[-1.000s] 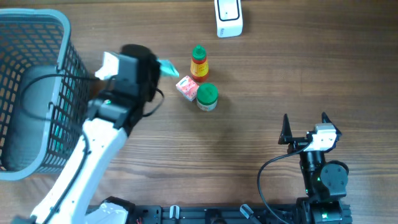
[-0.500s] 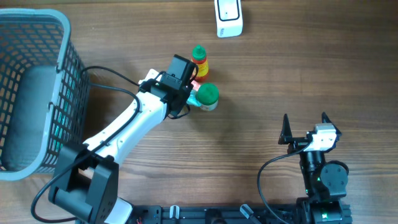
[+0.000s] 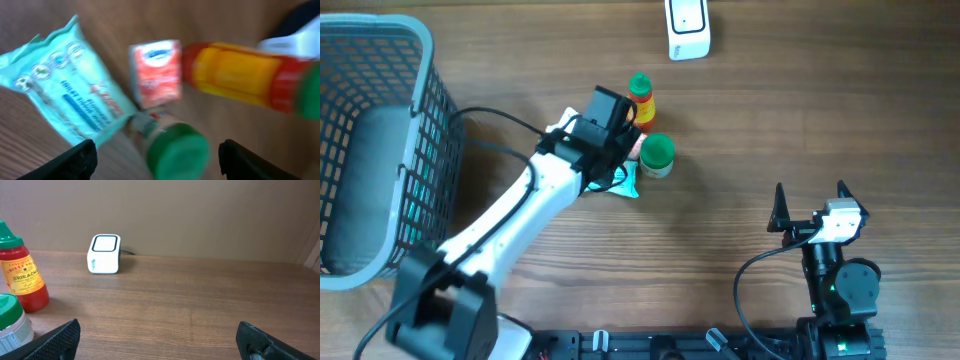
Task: Scan the item barcode
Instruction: 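Release the tissue pack on the table and withdraw left gripper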
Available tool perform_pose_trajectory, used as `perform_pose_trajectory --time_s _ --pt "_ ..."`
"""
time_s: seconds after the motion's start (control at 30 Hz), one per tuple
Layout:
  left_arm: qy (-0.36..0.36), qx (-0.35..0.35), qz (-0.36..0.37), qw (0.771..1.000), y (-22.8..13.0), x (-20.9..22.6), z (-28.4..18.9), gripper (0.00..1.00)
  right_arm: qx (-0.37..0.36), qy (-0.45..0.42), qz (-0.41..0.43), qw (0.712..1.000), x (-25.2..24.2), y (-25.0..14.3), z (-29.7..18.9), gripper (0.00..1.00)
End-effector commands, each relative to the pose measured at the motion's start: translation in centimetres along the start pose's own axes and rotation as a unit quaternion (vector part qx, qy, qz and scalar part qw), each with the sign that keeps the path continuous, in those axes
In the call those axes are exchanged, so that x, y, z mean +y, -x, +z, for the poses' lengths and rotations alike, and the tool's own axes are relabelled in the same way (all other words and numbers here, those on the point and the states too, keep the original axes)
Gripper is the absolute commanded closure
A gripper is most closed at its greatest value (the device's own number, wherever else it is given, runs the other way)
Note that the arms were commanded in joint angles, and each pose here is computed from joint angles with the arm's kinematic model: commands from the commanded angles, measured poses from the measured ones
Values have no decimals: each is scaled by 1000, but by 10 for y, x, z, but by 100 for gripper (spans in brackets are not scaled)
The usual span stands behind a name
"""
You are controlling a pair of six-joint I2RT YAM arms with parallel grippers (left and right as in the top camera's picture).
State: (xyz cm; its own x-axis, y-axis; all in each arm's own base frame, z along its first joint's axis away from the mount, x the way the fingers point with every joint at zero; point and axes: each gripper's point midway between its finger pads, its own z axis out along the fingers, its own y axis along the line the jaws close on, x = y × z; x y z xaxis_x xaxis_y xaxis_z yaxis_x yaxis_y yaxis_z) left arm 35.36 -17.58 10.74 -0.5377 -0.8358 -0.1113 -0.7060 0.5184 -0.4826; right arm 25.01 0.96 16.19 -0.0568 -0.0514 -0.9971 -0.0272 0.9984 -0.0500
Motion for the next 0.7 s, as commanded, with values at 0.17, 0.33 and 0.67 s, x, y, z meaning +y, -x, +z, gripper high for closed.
perform_pose_trajectory --time_s 0.17,0.33,0.67 --pt "-161 -259 -62 950 98 -47 -126 2 -1 6 -2 1000 2 1 0 0" --pt "-236 -371 -146 886 159 -50 -194 1 -1 6 -2 1000 2 1 0 0" --pt "-359 -491 -277 743 266 -30 -292 0 -1 6 -2 1000 2 1 0 0"
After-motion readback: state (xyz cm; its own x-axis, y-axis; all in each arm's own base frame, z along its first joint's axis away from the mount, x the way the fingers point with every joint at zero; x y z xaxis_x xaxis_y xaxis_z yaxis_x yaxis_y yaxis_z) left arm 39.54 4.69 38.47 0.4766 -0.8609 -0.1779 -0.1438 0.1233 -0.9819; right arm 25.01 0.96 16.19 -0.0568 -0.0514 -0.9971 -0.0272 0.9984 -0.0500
